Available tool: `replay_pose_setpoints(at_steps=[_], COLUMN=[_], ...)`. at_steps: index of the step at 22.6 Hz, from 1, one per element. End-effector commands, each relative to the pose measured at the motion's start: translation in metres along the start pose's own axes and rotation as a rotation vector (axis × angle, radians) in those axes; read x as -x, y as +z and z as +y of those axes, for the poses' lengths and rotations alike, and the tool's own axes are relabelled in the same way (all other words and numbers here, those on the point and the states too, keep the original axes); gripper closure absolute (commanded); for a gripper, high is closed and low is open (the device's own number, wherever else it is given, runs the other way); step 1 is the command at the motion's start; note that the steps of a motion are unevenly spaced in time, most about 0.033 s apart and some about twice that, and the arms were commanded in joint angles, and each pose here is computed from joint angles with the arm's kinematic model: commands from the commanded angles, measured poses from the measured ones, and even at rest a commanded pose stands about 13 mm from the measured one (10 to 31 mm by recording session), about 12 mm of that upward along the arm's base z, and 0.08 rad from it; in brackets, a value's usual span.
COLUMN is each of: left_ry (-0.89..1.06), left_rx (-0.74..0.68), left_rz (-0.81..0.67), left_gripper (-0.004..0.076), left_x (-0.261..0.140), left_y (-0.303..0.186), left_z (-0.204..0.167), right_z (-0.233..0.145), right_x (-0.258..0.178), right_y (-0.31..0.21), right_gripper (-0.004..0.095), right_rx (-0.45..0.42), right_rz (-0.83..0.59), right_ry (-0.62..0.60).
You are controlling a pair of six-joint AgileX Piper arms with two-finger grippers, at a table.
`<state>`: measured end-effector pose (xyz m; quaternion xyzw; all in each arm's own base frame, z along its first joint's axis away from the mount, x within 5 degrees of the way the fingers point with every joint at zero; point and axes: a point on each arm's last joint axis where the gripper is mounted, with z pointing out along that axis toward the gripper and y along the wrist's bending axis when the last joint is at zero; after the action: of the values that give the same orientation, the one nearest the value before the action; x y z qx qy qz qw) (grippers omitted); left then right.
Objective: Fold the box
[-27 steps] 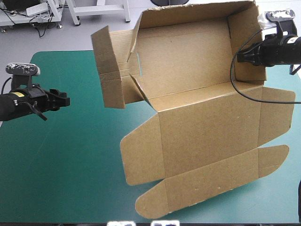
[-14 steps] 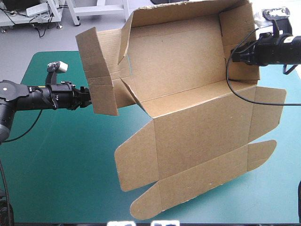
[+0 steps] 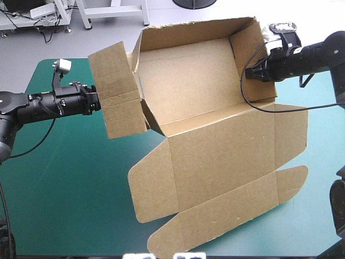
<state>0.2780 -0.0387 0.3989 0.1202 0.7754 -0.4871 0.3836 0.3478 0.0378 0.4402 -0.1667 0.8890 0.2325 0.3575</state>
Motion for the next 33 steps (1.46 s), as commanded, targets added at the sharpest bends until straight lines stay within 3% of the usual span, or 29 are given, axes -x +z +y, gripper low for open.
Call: replay_pose_setpoints(at_steps=[1, 4, 9, 18, 25, 33], left_ry=[0.024, 0.023, 0.026, 0.023, 0.034, 0.066], left_rx=[-0.152, -0.187, -0.245, -0.264, -0.262, 0.005], left_rz=[-0.045, -0.035, -0.056, -0.074, -0.075, -0.064], left_gripper=[0.0335, 0.0331, 0.0253, 0.025, 0.025, 0.0251], left_x=[0.006, 0.005, 0.006, 0.007, 0.007, 0.005], left_y=[-0.005, 0.001, 0.006, 0.005, 0.004, 0.011], left_z=[-0.031, -0.037, -0.045, -0.047, -0.048, -0.033], right_z=[0.013, 0.01, 0.005, 0.021, 0.035, 0.036], right_x=[0.011, 0.013, 0.013, 0.013, 0.014, 0.015], right_y=[-0.009, 0.0, 0.005, 0.025, 0.051, 0.052], right_gripper=[0.0926, 0.0926, 0.0925, 0.0925, 0.0925, 0.0925], right_rx=[0.028, 0.025, -0.001, -0.049, -0.025, -0.024], right_rz=[-0.104, -0.106, -0.1, -0.064, -0.051, -0.053], right_ry=[0.004, 0.009, 0.026, 0.007, 0.008, 0.039])
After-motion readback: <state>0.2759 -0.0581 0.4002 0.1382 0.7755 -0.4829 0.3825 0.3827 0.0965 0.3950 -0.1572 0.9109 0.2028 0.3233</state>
